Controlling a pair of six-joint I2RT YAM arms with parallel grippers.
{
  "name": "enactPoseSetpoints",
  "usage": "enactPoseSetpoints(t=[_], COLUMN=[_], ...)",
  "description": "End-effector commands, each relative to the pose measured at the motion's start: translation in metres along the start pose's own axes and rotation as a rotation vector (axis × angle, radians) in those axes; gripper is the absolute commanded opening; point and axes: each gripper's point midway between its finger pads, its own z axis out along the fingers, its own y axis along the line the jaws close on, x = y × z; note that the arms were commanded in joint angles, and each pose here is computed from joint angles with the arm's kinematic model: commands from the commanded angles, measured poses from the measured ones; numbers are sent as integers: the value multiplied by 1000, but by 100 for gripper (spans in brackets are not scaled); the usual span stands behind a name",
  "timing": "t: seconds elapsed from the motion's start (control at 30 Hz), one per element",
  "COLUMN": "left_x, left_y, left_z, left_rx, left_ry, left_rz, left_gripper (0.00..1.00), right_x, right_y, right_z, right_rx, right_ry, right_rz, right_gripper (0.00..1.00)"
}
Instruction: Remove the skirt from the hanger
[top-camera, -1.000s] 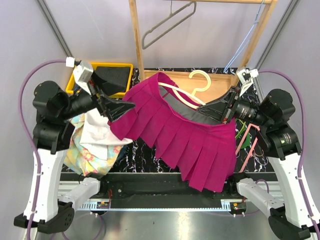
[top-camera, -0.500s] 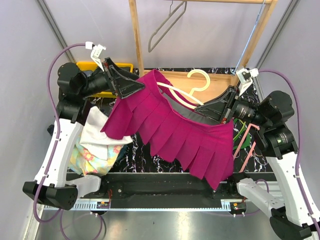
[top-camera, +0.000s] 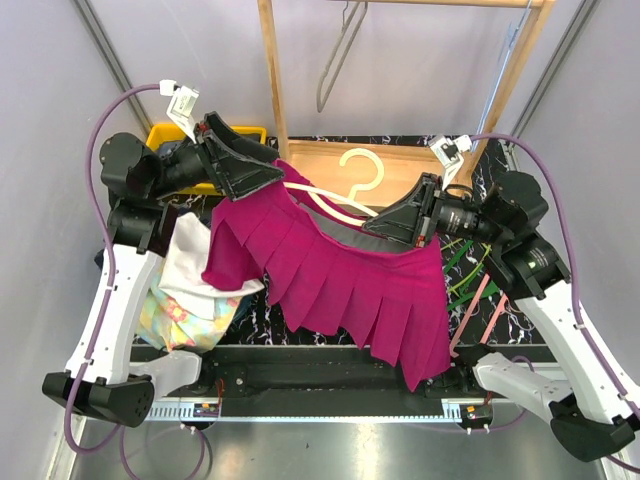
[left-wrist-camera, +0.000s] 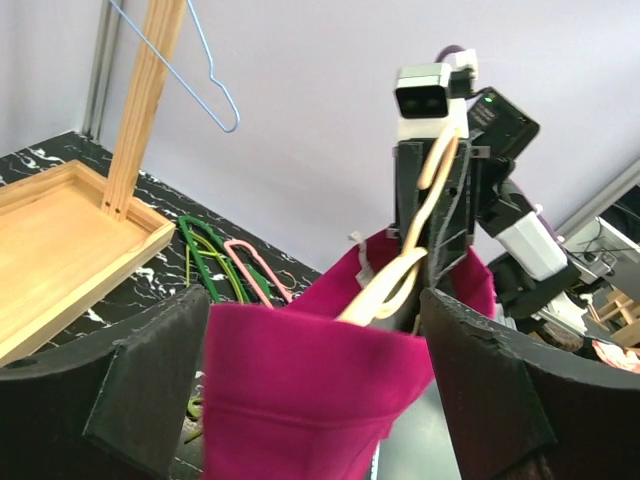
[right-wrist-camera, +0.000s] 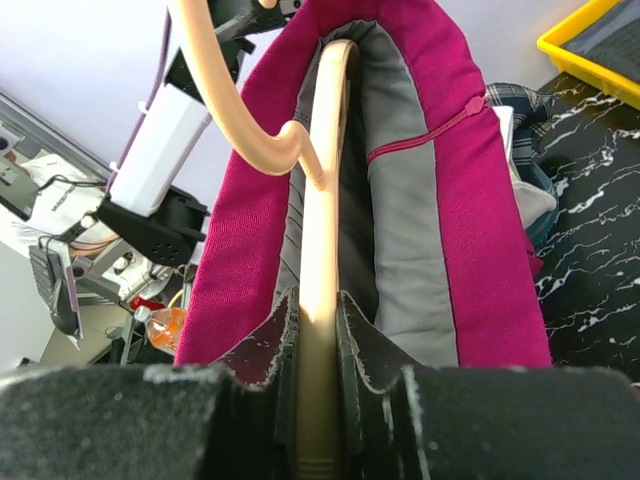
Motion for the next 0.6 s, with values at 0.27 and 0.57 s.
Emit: enactPoseSetpoints(t=[0.27, 0.57], left_x=[21, 7], left_y=[-16, -17], left_z=[-20, -17], left_rx=[9, 69], left_ry=[86, 58], left_rz=[118, 42], left_gripper=[93, 41], right_x=[-38, -37], right_y=[35, 38], right_z=[-9, -13], right_rx=[-8, -11], right_ry=[-112, -121], right_rz=[-192, -175], right_gripper=[0, 0])
